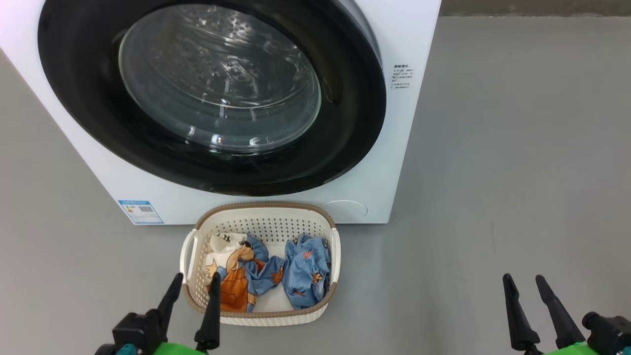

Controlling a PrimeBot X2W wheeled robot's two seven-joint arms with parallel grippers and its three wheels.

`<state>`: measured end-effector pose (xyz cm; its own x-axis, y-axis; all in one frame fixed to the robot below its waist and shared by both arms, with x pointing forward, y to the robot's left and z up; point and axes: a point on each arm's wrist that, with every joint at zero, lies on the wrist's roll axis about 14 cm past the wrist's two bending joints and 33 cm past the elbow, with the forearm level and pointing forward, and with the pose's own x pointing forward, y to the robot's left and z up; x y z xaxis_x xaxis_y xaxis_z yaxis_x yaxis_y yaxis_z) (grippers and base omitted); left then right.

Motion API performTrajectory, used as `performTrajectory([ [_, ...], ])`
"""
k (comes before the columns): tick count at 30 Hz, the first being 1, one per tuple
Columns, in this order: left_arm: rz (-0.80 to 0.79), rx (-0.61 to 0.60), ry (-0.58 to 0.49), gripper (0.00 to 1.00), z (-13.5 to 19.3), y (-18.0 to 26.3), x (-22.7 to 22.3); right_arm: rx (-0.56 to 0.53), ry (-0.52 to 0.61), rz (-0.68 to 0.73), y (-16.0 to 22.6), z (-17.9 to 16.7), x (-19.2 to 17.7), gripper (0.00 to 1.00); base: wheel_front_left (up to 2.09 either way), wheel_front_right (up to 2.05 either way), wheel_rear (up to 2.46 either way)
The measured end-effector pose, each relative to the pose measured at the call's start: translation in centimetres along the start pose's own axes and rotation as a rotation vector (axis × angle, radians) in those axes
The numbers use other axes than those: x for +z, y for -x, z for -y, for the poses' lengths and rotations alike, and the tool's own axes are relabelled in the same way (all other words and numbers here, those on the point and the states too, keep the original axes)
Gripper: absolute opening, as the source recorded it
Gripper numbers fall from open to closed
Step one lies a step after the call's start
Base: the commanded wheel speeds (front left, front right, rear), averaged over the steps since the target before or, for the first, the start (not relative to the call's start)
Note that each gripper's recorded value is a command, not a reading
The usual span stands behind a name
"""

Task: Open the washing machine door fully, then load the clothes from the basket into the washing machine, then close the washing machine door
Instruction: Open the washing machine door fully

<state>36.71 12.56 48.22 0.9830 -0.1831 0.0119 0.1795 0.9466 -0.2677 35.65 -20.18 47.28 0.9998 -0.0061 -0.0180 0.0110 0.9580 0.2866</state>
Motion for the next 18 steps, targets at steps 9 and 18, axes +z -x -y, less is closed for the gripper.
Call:
performTrajectory([
  [9,-0.014,0.003,0.003,1.00,-0.1,-0.2,-0.5,0.024,-0.173,0.100,-2.2,-1.4,2.8,0.00,0.00,0.00,0.00],
  [18,-0.027,-0.008,0.007,1.00,0.0,-1.4,-1.0,0.058,-0.436,0.251,-6.4,-2.1,7.7,0.00,0.00,0.00,0.00],
])
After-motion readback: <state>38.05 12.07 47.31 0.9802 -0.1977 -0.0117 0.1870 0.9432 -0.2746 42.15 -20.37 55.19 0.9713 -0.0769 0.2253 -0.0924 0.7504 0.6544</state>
